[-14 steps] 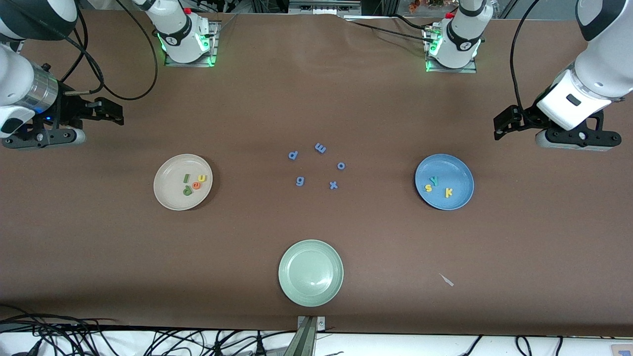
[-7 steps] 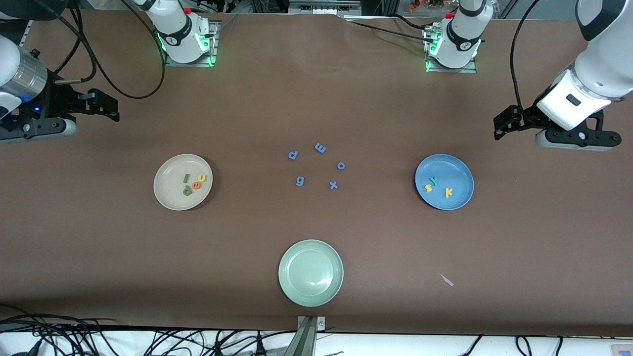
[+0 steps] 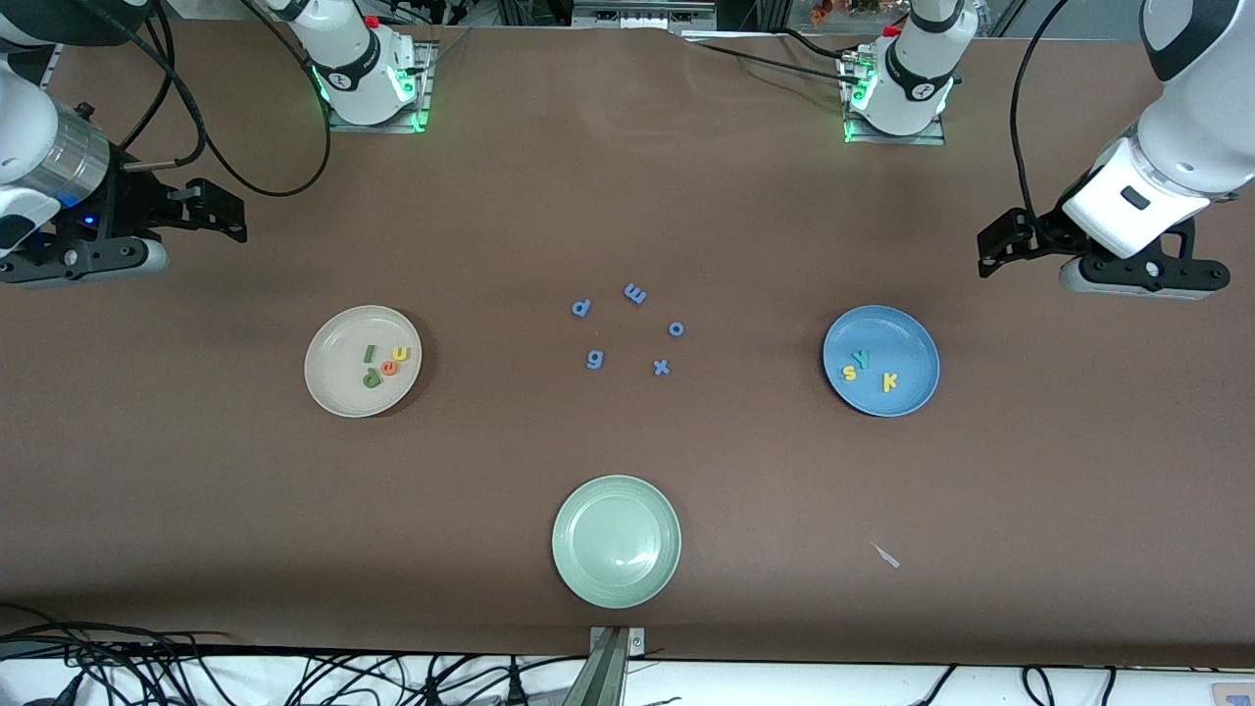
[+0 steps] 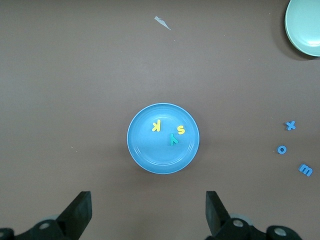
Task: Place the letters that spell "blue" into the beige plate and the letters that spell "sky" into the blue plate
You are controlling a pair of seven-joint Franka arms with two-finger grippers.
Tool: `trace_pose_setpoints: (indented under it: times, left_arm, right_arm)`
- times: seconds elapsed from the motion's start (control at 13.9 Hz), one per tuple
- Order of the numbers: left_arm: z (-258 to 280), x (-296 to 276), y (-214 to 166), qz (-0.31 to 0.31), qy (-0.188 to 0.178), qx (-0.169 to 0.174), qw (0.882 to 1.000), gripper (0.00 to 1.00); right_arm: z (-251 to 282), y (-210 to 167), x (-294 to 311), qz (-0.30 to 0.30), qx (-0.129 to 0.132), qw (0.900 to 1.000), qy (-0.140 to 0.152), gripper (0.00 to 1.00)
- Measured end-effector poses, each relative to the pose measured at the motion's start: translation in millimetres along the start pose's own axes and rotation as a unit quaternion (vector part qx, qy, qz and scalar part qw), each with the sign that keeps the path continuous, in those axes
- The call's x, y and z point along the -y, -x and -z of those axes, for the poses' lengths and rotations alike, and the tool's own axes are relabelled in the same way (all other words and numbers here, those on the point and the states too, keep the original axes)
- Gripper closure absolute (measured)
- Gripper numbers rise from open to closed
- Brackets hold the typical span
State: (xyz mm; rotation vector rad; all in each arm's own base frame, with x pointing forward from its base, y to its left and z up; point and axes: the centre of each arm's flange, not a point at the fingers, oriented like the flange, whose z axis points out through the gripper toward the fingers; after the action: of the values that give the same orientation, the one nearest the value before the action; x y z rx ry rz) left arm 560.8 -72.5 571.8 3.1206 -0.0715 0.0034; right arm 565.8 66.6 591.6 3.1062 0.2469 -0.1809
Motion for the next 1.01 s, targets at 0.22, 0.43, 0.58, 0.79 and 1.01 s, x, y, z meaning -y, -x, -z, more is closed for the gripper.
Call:
trace_pose_setpoints:
  times: [0.22, 0.43, 0.58, 0.79, 1.01]
  left_arm:
    - [0.0, 0.0, 0.0, 0.0, 0.0, 0.0, 1.0, 0.0]
    - [0.0, 0.0, 0.0, 0.0, 0.0, 0.0, 1.0, 0.0]
    - [0.0, -0.1, 0.0, 0.0, 0.0, 0.0, 1.0, 0.0]
    - [0.0, -0.1, 0.0, 0.0, 0.0, 0.0, 1.0, 0.0]
    - [0.0, -0.1, 0.0, 0.0, 0.0, 0.0, 1.0, 0.0]
  right_arm:
    - [8.8, 0.1, -1.9, -0.001, -0.01, 1.0, 0.007, 0.0]
    - [12.8, -0.3, -1.9, -0.001, -0.016, 1.0, 0.007, 0.0]
    - [13.0, -0.5, 0.2, 0.001, -0.017, 1.0, 0.007, 0.0]
    - [13.1, -0.6, 1.7, 0.002, -0.017, 1.0, 0.007, 0.0]
    - [13.1, -0.6, 1.6, 0.002, -0.017, 1.0, 0.008, 0.0]
